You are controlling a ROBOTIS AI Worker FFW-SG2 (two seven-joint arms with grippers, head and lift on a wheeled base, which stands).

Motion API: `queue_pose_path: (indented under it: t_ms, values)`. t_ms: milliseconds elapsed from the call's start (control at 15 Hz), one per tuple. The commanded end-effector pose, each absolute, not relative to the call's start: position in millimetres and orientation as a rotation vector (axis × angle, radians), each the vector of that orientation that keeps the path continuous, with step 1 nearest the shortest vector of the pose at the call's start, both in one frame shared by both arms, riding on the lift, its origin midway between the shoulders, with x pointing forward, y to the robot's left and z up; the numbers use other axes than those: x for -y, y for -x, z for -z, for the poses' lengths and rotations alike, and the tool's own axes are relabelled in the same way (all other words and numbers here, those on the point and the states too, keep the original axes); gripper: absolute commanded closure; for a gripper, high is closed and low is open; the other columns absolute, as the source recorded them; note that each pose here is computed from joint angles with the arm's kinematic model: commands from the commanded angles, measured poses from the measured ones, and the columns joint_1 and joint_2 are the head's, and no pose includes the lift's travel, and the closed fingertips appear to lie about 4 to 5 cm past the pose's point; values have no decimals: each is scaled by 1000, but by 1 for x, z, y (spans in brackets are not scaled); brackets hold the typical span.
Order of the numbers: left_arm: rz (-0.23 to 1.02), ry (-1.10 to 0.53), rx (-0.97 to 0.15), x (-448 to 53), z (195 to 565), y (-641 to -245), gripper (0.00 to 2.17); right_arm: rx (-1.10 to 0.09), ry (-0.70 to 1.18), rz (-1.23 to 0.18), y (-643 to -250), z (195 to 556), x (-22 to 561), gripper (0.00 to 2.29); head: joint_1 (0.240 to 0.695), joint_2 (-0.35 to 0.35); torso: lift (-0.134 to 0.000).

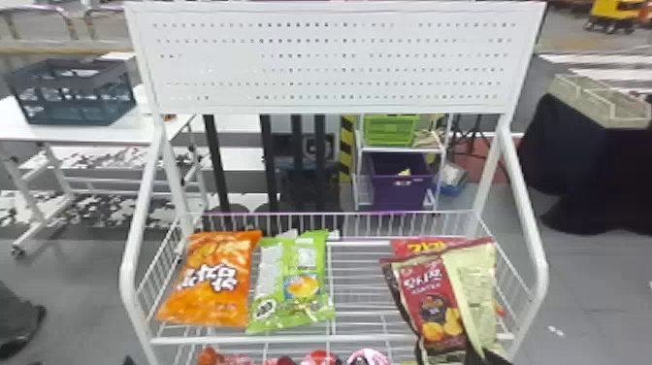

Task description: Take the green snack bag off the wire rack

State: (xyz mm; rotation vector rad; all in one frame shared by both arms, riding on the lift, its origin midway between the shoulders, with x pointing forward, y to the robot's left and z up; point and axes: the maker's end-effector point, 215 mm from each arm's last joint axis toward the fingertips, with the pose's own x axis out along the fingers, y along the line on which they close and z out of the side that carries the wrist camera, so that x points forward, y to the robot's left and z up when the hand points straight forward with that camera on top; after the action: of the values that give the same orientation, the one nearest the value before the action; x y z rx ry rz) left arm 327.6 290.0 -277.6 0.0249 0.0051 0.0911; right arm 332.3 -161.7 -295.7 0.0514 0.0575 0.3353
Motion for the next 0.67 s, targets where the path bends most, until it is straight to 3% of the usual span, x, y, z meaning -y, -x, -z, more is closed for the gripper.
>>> queue_pose_path:
  t_ms: [0, 600]
  values:
    - [-91, -23, -3, -290, 277, -328, 39, -57, -54, -334, -332, 295, 161, 2236, 499, 0, 0]
    - [-91, -23, 3, -290, 276, -330, 39, -60, -51, -328, -333, 298, 163, 2236, 499, 0, 0]
